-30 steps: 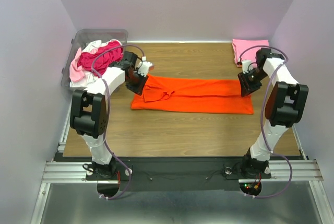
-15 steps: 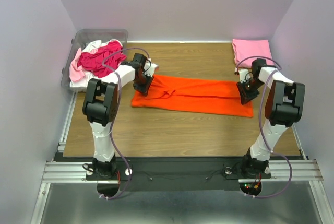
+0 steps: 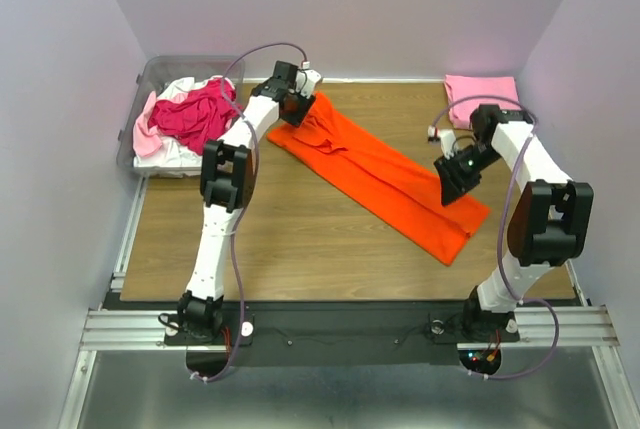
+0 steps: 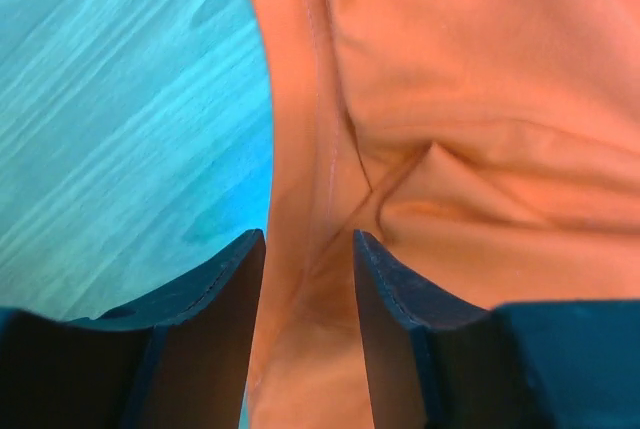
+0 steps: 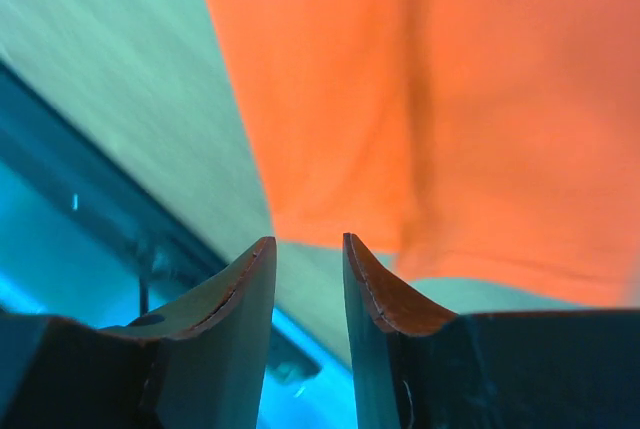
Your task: Fold and stack the t-shirts
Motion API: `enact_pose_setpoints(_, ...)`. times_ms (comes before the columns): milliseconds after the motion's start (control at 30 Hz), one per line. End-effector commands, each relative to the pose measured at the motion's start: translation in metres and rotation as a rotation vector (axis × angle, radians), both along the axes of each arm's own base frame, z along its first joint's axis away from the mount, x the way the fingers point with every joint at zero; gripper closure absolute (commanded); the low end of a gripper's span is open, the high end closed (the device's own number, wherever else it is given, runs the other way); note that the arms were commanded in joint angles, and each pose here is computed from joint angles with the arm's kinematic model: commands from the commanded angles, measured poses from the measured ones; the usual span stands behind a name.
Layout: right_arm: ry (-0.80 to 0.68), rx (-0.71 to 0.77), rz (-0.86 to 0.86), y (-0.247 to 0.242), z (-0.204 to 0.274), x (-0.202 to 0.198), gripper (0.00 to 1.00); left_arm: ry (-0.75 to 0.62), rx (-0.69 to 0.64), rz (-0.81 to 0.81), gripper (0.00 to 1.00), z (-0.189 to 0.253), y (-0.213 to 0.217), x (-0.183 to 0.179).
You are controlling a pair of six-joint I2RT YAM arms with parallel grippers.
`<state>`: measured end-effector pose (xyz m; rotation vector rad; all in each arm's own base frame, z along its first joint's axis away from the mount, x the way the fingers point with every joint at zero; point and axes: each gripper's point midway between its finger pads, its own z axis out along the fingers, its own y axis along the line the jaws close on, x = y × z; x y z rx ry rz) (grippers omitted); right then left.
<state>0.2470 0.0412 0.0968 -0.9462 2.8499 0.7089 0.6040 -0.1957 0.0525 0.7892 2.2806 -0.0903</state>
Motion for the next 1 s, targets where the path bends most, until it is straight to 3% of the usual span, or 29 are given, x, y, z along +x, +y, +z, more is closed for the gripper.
enact_pose_setpoints(0, -0.093, 0.07, -0.035, 0.009, 0.028, 0.042, 0.61, -0.231, -0.126, -0.018, 0.46, 0.132, -0.004, -0.014)
enact_pose_setpoints(100, -0.081, -0.031, -0.047, -0.008, -0.006, 0.053, 0.63, -0.161, -0.249, -0.04, 0.46, 0.139, -0.022, -0.041)
enact_pose_setpoints(200, -0.06, -0.08, -0.057, -0.016, -0.031, 0.058, 0.66, 0.056, -0.347, -0.02, 0.51, 0.111, -0.047, -0.08)
enact_pose_setpoints(300, -0.056, -0.115, -0.068, -0.022, -0.045, 0.062, 0.69, 0.229, -0.386, 0.001, 0.59, 0.074, -0.07, -0.113)
enact_pose_setpoints(500, -0.023, -0.172, -0.054, -0.031, -0.067, 0.048, 0.74, 0.384, -0.408, 0.066, 0.7, 0.02, -0.089, -0.15)
enact_pose_setpoints(733, 0.077, -0.132, 0.05, 0.009, -0.079, 0.003, 0.75, 0.371, -0.286, 0.155, 0.75, -0.018, -0.058, -0.128)
enact_pose_setpoints(967, 0.175, -0.003, 0.21, 0.114, -0.072, -0.029, 0.73, 0.211, -0.181, 0.153, 0.77, -0.015, -0.018, -0.047)
